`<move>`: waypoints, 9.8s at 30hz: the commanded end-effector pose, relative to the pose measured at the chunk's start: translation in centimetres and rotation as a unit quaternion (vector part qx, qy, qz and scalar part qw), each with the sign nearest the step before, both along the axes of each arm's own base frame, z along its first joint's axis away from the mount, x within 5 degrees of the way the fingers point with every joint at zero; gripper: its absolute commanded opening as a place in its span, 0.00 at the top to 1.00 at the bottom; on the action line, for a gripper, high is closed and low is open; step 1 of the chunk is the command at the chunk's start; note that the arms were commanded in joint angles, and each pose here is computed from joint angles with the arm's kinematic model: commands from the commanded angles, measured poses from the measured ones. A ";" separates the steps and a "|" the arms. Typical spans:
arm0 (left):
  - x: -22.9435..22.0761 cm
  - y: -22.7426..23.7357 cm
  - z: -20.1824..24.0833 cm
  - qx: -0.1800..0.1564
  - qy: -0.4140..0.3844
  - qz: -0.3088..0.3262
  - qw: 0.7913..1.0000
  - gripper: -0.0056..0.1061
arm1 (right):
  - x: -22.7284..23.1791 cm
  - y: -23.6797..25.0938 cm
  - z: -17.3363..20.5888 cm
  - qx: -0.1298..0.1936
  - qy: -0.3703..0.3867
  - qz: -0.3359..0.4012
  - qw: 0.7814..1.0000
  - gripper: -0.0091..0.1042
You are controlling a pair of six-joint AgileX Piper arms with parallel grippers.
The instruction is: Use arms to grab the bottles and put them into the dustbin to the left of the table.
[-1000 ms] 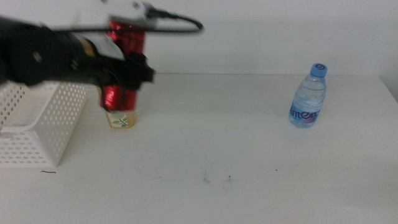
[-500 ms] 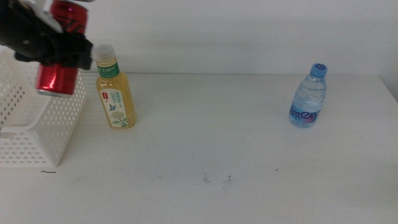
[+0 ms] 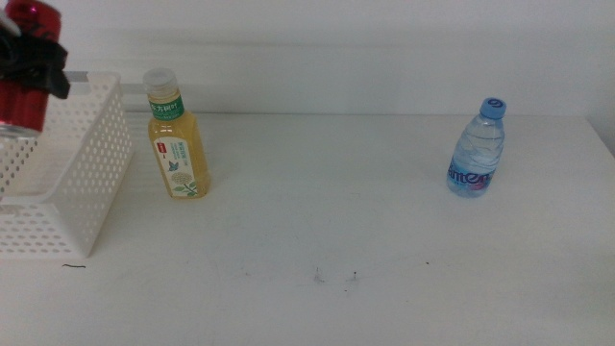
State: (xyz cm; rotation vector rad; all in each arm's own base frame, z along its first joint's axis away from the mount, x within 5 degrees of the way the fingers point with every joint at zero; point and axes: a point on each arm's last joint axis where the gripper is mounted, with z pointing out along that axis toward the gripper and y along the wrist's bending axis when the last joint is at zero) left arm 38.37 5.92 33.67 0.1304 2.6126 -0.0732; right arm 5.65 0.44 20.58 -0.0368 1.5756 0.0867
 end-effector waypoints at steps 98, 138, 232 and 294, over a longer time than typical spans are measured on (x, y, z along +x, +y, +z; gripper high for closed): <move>-24.1 -10.2 -8.3 -0.111 -0.366 -0.041 0.923 0.11 | 0.0 0.0 0.0 -0.004 -0.004 0.000 1.000 0.10; -21.8 -10.8 -14.0 -0.106 -0.379 -0.041 0.918 0.11 | 0.0 0.0 0.0 -0.004 -0.004 0.000 1.000 0.10; 0.6 -12.4 -23.5 -0.069 -0.421 0.025 0.904 0.83 | 0.0 0.0 0.0 -0.004 -0.004 0.000 1.000 0.10; -11.4 -10.2 4.4 -0.038 -0.192 -0.034 0.980 0.96 | 0.0 0.0 0.0 -0.004 -0.004 0.000 1.000 0.10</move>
